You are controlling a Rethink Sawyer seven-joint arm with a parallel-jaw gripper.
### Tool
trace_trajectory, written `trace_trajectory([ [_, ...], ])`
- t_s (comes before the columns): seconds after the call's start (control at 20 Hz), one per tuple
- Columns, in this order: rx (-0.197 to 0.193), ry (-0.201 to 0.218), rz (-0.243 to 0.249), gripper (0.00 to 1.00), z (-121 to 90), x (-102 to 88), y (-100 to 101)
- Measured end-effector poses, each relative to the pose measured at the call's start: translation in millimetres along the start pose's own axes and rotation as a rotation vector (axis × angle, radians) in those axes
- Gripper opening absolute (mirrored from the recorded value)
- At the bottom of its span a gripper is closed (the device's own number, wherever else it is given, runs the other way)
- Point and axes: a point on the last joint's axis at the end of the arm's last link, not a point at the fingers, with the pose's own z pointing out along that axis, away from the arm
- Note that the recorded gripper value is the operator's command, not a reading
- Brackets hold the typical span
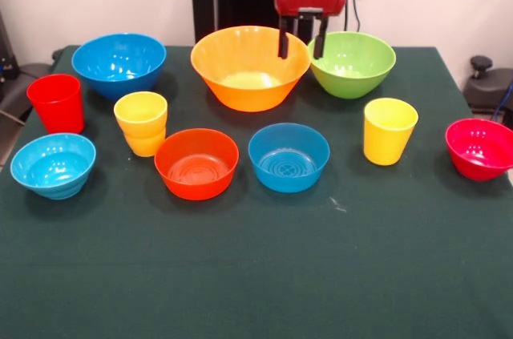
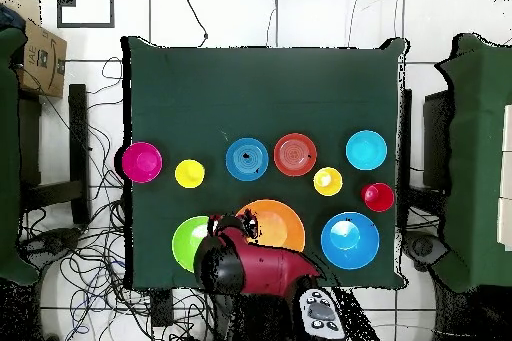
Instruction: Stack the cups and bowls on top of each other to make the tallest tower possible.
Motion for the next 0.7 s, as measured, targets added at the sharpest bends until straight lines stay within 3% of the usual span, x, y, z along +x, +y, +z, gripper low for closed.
trace_trajectory([
  [0.5,0.02,-0.038,0.024,1.0,-27.3,-15.8,-17.1],
  [0.7,0.023,-0.03,0.011,1.0,-40.5,-23.2,-14.3],
])
